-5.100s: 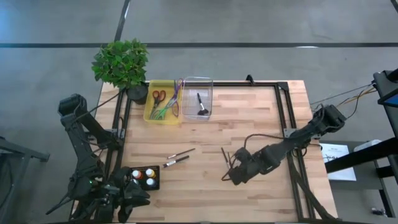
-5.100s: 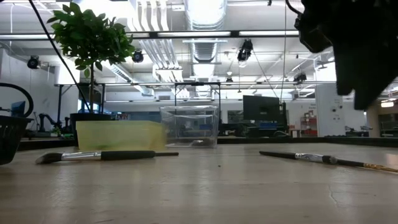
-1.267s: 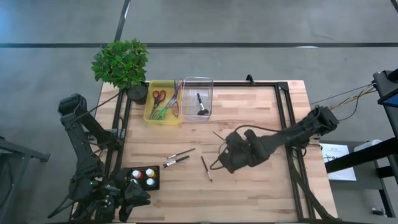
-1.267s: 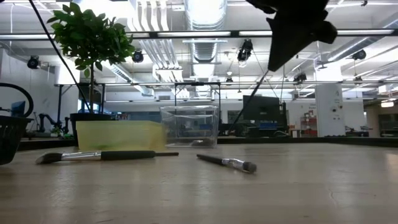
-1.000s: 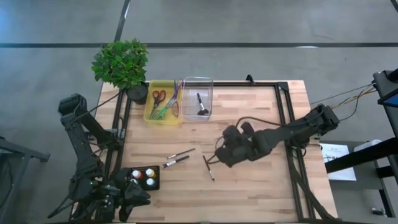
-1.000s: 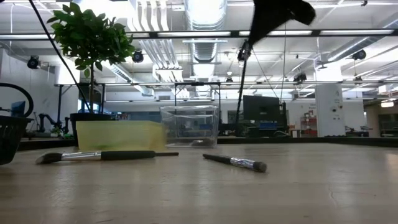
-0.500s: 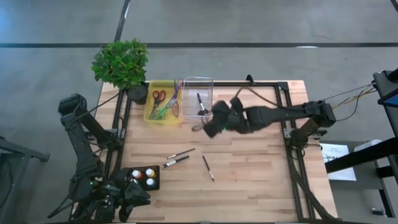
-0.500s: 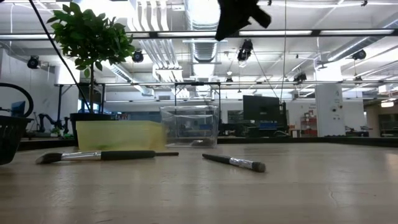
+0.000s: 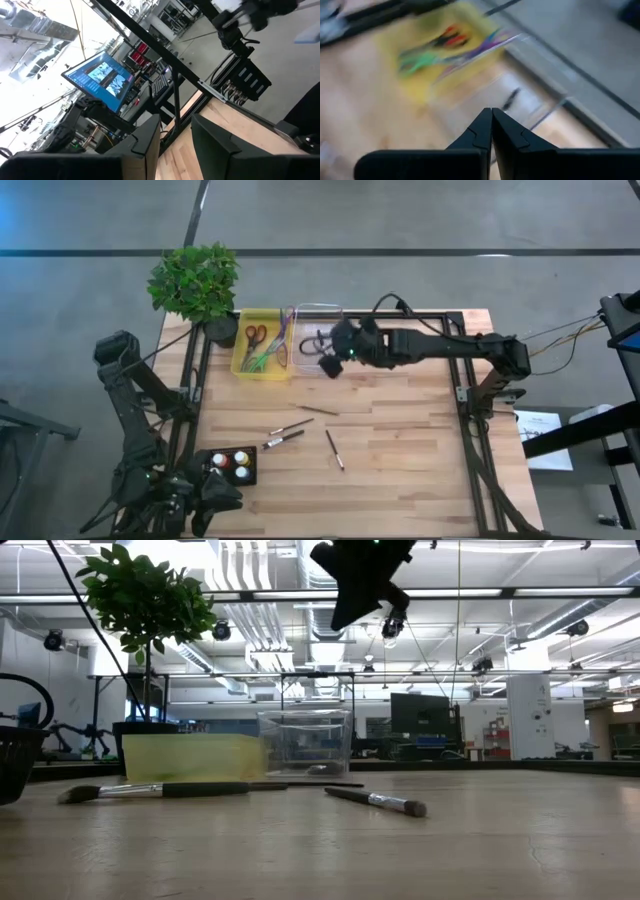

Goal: Pick & Place Paint Supplies
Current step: Put the gold and black paintbrush into the transparent bin

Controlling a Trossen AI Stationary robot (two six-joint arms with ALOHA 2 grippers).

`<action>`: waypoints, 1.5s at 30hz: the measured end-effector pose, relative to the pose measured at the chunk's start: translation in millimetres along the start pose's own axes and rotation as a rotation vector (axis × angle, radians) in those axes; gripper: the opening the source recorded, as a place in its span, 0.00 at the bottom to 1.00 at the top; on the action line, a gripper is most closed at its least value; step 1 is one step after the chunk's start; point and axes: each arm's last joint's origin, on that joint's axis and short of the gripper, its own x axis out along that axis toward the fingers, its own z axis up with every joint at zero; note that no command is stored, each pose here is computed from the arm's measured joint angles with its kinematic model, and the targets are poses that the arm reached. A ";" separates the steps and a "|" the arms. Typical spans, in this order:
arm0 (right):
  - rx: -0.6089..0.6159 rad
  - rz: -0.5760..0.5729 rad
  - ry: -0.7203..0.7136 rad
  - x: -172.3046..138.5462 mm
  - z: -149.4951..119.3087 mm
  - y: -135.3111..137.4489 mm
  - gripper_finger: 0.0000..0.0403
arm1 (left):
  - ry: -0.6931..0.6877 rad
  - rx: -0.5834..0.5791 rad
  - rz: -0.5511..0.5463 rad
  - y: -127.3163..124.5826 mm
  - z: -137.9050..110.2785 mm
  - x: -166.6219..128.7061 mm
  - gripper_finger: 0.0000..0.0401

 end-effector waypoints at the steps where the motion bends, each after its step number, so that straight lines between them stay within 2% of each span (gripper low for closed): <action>1: -0.031 0.036 0.023 -1.3 -4.6 4.8 0.02 | 0.000 -0.002 0.000 0.0 0.0 0.0 0.29; 9: -0.206 0.368 0.180 -7.2 -55.8 48.2 0.02 | 0.003 0.003 0.001 -0.1 -0.2 0.0 0.29; 13: -0.216 0.552 0.208 13.4 -77.8 68.9 0.02 | 0.003 0.007 0.002 -0.1 -0.2 0.0 0.29; 18: -0.206 0.723 0.240 46.8 -87.1 87.6 0.02 | 0.004 0.008 0.001 -0.1 -0.3 0.0 0.29; 22: -0.272 0.733 0.293 76.1 -95.7 101.2 0.06 | 0.012 0.027 -0.008 -1.5 -1.6 0.0 0.29; 26: -0.369 0.732 0.283 95.8 -95.7 117.5 0.20 | 0.012 0.027 -0.009 -1.7 -1.5 -0.2 0.29; 30: -0.497 0.638 0.228 106.6 -99.7 130.4 0.35 | 0.015 0.025 -0.012 -2.2 -1.9 -0.3 0.29; 33: -0.573 0.613 0.192 107.0 -100.8 134.4 0.40 | 0.020 0.036 -0.018 -2.9 -2.7 -0.3 0.29; 37: -0.589 0.604 0.166 108.9 -104.3 134.4 0.38 | 0.022 0.042 -0.021 -3.4 -3.0 -0.4 0.29; 45: -0.541 0.614 0.088 112.5 -98.4 135.1 0.18 | 0.022 0.042 -0.021 -3.4 -3.0 -0.4 0.29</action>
